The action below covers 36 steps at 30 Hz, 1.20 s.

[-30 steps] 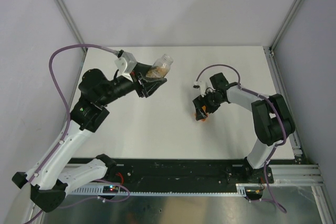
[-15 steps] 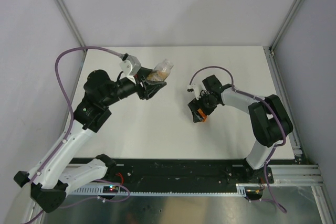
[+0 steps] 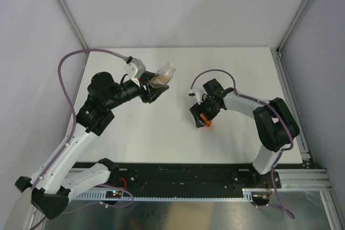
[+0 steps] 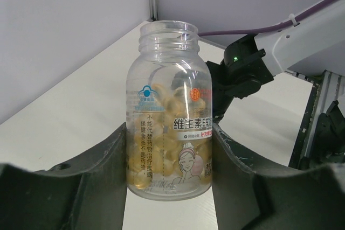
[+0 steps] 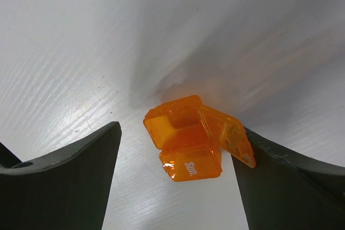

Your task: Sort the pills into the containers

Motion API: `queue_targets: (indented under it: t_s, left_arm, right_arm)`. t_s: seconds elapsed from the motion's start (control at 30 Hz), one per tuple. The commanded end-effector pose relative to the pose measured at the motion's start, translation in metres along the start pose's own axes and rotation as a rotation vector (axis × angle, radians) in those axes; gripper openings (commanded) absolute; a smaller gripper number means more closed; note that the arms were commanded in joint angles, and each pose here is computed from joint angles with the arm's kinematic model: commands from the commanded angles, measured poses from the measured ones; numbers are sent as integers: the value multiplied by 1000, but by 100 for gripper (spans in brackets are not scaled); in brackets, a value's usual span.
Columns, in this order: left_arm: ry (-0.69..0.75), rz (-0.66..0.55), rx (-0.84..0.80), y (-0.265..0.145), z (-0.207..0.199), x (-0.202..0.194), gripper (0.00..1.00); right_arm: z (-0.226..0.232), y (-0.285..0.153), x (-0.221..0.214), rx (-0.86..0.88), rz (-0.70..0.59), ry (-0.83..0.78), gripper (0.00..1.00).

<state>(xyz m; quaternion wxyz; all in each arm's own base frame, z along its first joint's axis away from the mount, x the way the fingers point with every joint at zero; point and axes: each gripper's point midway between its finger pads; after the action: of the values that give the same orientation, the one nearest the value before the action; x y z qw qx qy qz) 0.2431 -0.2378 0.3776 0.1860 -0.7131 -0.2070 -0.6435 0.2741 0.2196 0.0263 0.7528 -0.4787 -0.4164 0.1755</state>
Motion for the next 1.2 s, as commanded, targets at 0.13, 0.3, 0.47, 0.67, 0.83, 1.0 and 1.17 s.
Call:
queue_targets:
  t_s: [0.13,0.3,0.47,0.67,0.83,1.0,1.17]
  left_arm:
    - [65,-26,12,-3,4,13,0]
    - [63,-21,12,-2,5,11,0]
    - [62,-16,16,-1,6,9,0]
    - [67,-13,28,-2,10,7,0]
    - [69,-4,37,-3,14,4,0]
    - [67,5,42,-2,16,1,0]
    - [69,6,48,-1,18,2,0]
  right_arm:
    - [-7,-5,-22,-66,92,18,82]
    - [-12,-8,-31,-105,106,4,78]
    - [-10,-10,-32,-106,99,0,69]
    - [-2,-9,-29,-100,89,2,58]
    - [7,-10,-26,-83,78,2,55]
    - [16,-11,-23,-60,69,1,56]
    - [23,-9,-20,-48,62,-6,57]
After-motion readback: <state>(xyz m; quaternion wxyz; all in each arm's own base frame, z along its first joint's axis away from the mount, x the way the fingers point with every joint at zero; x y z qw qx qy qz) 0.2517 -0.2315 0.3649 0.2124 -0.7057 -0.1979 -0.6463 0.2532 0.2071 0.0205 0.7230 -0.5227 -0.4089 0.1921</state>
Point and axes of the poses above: each gripper's point midway between its finger pads, its own y axis out along the fingers, its own z axis along the line the jaws close on, x = y × z, and after that the axes turned 5 degrees about -y, right-handed
